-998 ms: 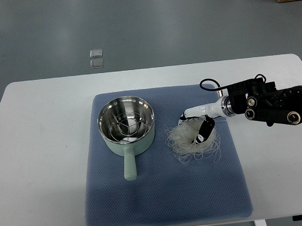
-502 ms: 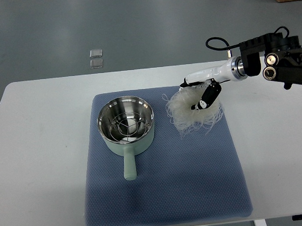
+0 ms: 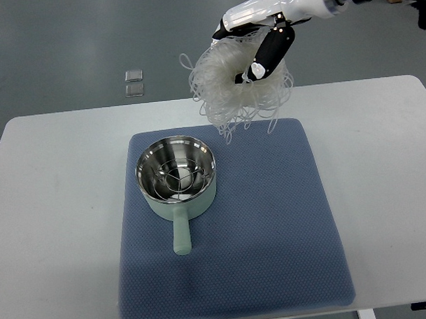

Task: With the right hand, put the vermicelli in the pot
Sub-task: 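Lift the vermicelli with the right hand and carry it over the pot, then lower the vermicelli into the steel pot and open the right hand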

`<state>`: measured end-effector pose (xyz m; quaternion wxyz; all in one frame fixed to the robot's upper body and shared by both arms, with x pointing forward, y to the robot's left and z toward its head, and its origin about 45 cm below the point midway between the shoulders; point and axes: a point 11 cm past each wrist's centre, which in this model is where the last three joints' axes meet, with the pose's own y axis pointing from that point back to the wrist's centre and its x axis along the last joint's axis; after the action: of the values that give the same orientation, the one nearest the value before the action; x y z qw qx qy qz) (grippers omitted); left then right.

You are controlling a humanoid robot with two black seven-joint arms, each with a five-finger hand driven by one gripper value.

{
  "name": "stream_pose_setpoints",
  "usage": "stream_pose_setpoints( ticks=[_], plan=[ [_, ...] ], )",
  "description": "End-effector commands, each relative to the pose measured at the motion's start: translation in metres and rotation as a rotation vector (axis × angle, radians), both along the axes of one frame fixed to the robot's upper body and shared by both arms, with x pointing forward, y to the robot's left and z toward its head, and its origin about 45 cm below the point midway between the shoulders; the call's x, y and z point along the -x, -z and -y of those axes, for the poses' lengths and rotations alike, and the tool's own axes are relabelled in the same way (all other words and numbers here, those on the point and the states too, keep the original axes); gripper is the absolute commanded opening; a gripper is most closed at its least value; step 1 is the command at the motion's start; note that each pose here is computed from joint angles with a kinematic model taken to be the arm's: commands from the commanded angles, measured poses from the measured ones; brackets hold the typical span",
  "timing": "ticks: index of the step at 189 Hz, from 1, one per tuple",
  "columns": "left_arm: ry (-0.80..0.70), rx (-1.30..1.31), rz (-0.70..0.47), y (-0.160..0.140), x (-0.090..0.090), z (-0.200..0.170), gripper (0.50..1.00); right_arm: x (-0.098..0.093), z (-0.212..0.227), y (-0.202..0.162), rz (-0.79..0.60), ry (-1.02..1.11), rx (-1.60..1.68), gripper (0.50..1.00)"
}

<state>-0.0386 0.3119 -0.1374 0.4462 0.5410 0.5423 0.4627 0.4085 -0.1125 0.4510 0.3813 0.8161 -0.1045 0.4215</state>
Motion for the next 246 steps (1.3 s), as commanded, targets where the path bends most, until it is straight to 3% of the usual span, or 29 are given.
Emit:
stream_pose_setpoints(
  ticks=[1,50,90,159,219,221,222,223,224,225,226,228,246],
  plan=[
    [0.0,0.001,0.002,0.0,-0.001,0.0,1.0,-0.003,-0.033,0.01,0.02,-0.038,0.008,0.5],
    [-0.002,0.001,0.001,0.0,0.0,0.0,1.0,-0.013,-0.099,0.075,-0.036,-0.081,0.037,0.5],
    [-0.002,0.003,0.002,0.0,-0.001,0.001,1.0,-0.014,-0.115,0.127,-0.099,-0.064,0.042,0.5],
    [-0.002,0.004,0.002,0.0,-0.001,0.001,1.0,-0.025,-0.1,0.163,-0.124,0.009,0.035,0.5],
    [-0.002,0.003,0.001,0.0,0.0,0.001,1.0,-0.022,-0.095,0.178,-0.148,0.007,0.051,0.5],
    [-0.003,0.003,0.003,0.0,-0.001,0.001,1.0,-0.022,-0.095,0.178,-0.149,0.007,0.05,0.529],
    [-0.002,0.003,0.002,0.0,-0.001,0.001,1.0,-0.022,-0.096,0.177,-0.149,0.008,0.047,0.667],
    [-0.002,0.003,0.002,0.0,-0.001,0.001,1.0,-0.022,-0.096,0.177,-0.149,0.008,0.047,0.668],
    [-0.002,0.003,0.002,0.0,-0.001,0.001,1.0,-0.022,-0.096,0.177,-0.151,0.01,0.044,0.787],
    [-0.002,0.003,0.002,0.0,-0.001,0.001,1.0,-0.022,-0.096,0.177,-0.152,0.01,0.044,0.789],
    [-0.002,0.004,0.002,0.0,-0.001,0.001,1.0,-0.022,-0.095,0.177,-0.152,0.012,0.043,0.855],
    [-0.002,0.003,0.001,0.0,0.0,0.001,1.0,-0.021,-0.096,0.177,-0.156,0.011,0.04,0.874],
    [-0.002,0.003,0.002,0.0,-0.001,0.001,1.0,-0.021,-0.096,0.178,-0.159,0.013,0.038,0.893]
  ],
)
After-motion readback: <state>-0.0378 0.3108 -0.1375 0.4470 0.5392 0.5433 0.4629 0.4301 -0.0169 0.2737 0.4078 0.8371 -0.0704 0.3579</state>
